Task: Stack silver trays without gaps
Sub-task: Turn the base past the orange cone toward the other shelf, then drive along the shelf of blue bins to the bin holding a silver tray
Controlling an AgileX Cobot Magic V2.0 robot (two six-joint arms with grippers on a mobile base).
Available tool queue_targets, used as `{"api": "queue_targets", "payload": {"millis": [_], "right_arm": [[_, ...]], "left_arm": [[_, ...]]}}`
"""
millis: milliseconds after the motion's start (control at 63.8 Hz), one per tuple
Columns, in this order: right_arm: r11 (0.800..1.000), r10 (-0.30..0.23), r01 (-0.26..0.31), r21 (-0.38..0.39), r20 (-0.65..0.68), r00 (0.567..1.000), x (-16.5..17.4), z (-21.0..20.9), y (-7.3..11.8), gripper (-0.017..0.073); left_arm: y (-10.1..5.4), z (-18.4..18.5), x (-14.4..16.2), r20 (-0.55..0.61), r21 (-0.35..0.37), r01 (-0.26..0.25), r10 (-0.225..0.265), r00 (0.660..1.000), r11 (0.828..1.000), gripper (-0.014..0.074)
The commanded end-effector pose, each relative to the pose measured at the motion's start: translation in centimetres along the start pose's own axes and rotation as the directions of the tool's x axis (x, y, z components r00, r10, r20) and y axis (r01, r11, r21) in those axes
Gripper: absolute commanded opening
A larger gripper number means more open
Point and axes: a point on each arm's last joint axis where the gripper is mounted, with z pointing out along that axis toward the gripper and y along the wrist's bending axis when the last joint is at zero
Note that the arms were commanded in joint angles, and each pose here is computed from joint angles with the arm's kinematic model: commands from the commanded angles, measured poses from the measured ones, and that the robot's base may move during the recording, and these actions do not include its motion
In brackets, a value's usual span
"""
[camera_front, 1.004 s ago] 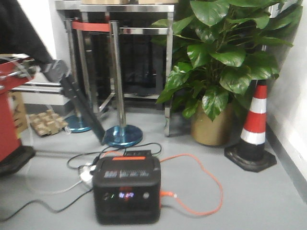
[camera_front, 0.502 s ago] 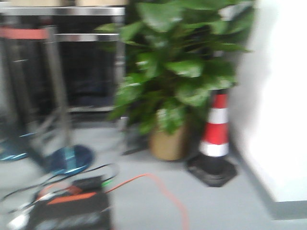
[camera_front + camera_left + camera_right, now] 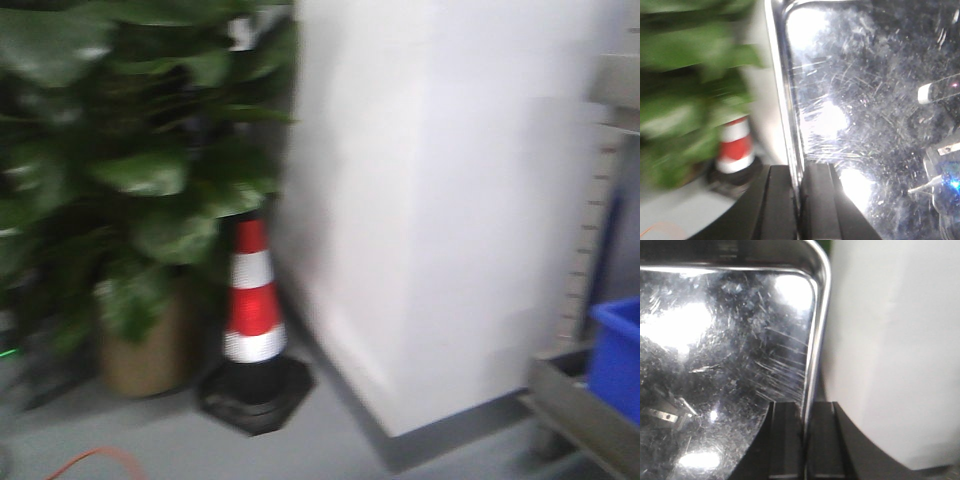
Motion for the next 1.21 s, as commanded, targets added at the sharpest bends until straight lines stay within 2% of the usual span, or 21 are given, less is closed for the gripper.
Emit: {"api": "queue_targets", "payload": {"millis": [0, 1192], "right_arm": [[1.000, -0.026, 0.026, 0.004, 0.076, 0.997, -1.06, -0.91, 0.04, -0.0087], [1.000, -0.026, 0.026, 0.004, 0.079, 0.997, -1.09, -0.91, 0.04, -0.0087]], "left_arm": [[0.10, -0.53, -0.72, 0.047, 0.006, -0.020, 0.019, 0.999, 1.000, -0.0016], [0.14, -0.53, -0.74, 0.048, 0.002, -0.026, 0.025, 0.999, 1.000, -0.0016]]}}
